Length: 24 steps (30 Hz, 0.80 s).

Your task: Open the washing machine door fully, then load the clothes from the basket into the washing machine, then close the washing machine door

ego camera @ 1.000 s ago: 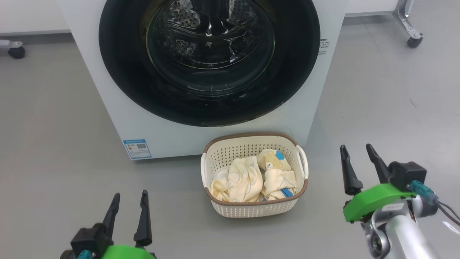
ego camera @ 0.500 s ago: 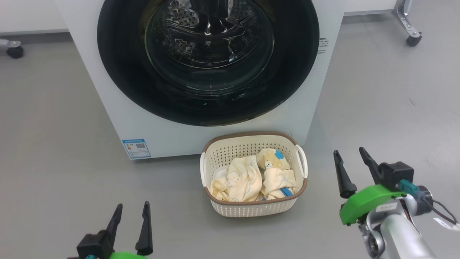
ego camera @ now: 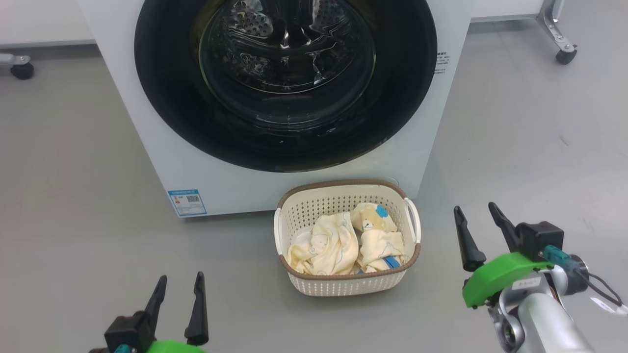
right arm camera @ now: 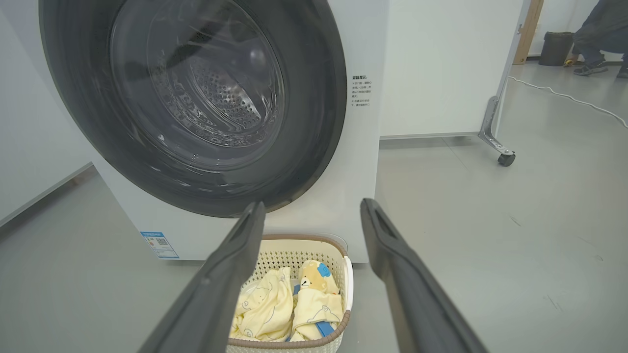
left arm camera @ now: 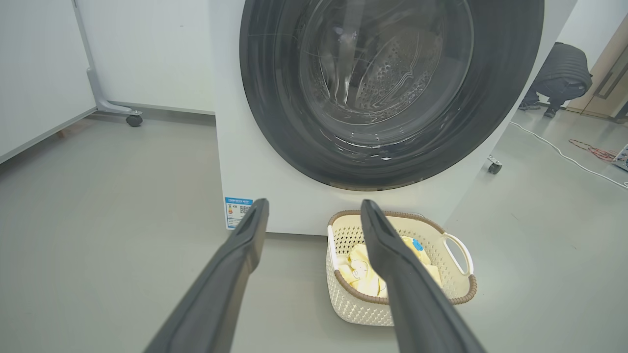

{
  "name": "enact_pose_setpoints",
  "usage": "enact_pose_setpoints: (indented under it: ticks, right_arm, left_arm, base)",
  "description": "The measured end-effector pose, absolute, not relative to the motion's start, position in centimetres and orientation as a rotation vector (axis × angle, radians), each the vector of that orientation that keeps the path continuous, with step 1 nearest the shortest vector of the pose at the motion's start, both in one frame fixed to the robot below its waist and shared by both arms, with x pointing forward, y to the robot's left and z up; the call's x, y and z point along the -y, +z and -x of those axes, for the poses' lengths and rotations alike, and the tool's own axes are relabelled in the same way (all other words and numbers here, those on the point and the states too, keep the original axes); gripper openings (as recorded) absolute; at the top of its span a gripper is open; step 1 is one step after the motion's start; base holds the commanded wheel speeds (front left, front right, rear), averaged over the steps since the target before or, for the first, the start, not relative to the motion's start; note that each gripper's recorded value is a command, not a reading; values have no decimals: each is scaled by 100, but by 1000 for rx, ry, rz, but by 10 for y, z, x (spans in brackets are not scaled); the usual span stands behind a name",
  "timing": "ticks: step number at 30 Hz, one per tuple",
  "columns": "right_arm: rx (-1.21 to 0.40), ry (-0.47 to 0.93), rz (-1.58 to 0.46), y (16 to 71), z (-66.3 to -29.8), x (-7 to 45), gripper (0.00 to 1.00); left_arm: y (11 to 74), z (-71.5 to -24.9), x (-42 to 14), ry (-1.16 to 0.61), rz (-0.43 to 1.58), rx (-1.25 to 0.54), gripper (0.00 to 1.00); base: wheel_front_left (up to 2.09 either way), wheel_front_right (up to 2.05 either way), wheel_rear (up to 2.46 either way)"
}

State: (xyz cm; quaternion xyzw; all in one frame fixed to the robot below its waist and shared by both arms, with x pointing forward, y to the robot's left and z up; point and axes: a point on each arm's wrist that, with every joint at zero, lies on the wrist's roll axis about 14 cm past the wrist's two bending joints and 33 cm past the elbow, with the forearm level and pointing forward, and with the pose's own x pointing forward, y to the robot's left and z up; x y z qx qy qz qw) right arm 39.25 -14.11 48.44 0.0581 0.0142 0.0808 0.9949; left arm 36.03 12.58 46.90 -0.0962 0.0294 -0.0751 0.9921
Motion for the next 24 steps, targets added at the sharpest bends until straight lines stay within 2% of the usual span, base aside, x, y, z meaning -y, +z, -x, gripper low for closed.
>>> enact_pose_setpoints:
  ticks: [24]
  right_arm:
    - [-35,163,-119,483,-392,140,100]
  left_arm:
    - [464,-357,-123,-160,209,-77,100]
  base:
    - [3,3,-7]
